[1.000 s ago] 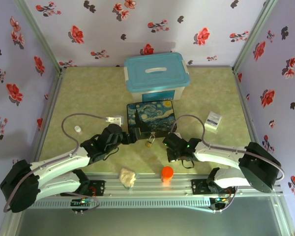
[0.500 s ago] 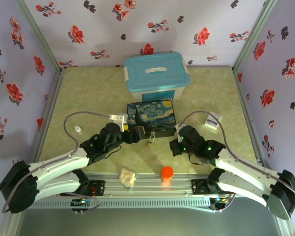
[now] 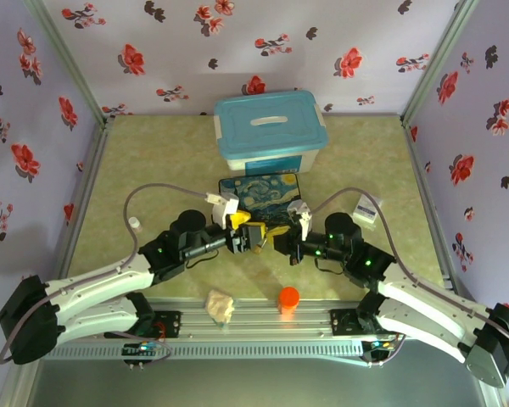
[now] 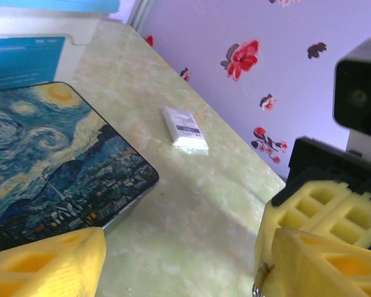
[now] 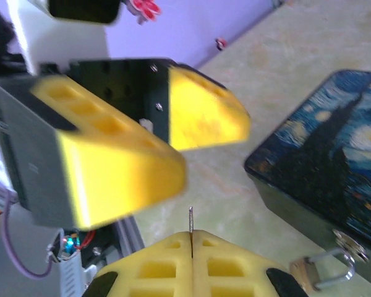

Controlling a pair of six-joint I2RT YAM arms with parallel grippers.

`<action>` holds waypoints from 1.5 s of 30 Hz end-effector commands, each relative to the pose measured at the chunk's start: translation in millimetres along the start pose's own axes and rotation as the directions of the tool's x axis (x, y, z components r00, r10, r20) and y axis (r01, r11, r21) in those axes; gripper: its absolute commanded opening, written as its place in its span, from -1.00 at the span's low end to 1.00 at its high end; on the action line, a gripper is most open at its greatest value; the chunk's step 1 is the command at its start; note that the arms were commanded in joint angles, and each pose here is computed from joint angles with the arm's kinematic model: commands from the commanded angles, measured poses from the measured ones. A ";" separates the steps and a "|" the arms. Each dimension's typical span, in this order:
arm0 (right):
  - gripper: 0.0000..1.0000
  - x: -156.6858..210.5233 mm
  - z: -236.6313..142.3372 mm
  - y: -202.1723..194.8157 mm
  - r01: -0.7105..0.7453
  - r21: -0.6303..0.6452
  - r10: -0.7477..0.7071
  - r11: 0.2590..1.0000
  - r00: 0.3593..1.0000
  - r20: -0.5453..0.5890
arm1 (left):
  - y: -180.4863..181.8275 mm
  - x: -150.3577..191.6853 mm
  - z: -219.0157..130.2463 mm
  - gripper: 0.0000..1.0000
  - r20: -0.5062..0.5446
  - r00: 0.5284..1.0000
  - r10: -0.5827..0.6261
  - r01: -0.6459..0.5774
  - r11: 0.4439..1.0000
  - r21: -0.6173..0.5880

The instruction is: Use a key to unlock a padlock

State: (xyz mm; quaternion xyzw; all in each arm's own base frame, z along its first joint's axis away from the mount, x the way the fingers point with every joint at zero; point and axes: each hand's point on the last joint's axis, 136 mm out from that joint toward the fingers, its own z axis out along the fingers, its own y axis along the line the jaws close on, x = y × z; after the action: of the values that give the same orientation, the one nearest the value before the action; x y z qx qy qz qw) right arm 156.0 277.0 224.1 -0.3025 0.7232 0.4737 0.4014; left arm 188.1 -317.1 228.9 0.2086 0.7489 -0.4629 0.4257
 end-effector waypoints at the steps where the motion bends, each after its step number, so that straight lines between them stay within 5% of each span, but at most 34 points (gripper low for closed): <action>1: -1.00 -19.7 -3.2 21.6 0.075 -0.096 -0.068 0.993 0.995 0.075 | -21.0 -12.4 -0.9 0.29 0.028 0.999 0.029 -0.032 0.996 0.079; 10: -1.00 -30.4 -5.4 29.8 0.050 -0.147 -0.028 0.988 0.989 0.148 | -42.0 -17.0 -10.6 -0.03 0.090 0.996 0.013 -0.031 0.979 0.202; 20: -1.00 -35.0 -6.4 30.4 0.030 -0.159 -0.001 0.987 0.984 0.180 | -54.1 -15.1 -11.5 -1.00 0.076 0.997 0.000 -0.020 0.964 0.265; 22: -1.00 -37.5 -7.1 29.6 0.021 -0.158 0.011 0.987 0.980 0.199 | -54.3 -13.5 -12.2 -1.00 0.071 0.997 -0.005 -0.014 0.963 0.270; 25: -0.62 -38.9 -7.1 24.3 -0.011 -0.140 0.042 0.990 0.975 0.217 | -52.1 -14.2 -13.6 -1.00 0.074 0.997 -0.018 -0.002 0.966 0.258; 29: 0.48 -39.1 -8.0 17.0 -0.055 -0.114 0.081 0.992 0.969 0.234 | -43.5 -25.1 -17.2 -1.00 0.123 0.992 -0.032 0.006 0.980 0.199; 36: 0.79 -52.7 -20.3 11.6 -0.151 -0.144 0.194 0.978 0.911 0.363 | -28.3 -49.5 -20.7 -1.00 0.221 0.974 -0.051 0.031 0.995 0.094; 45: 0.59 -85.2 -23.1 34.6 -0.150 -0.311 0.279 0.938 0.860 0.428 | -50.0 -80.5 -19.9 -1.00 0.306 0.935 -0.178 0.113 0.970 0.217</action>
State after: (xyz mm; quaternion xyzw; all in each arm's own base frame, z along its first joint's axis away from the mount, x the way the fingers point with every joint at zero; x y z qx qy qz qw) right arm 169.9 274.0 281.1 -0.1494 0.6207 0.6238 0.4509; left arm 187.8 -316.1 288.0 0.1394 0.6765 -0.5504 0.4691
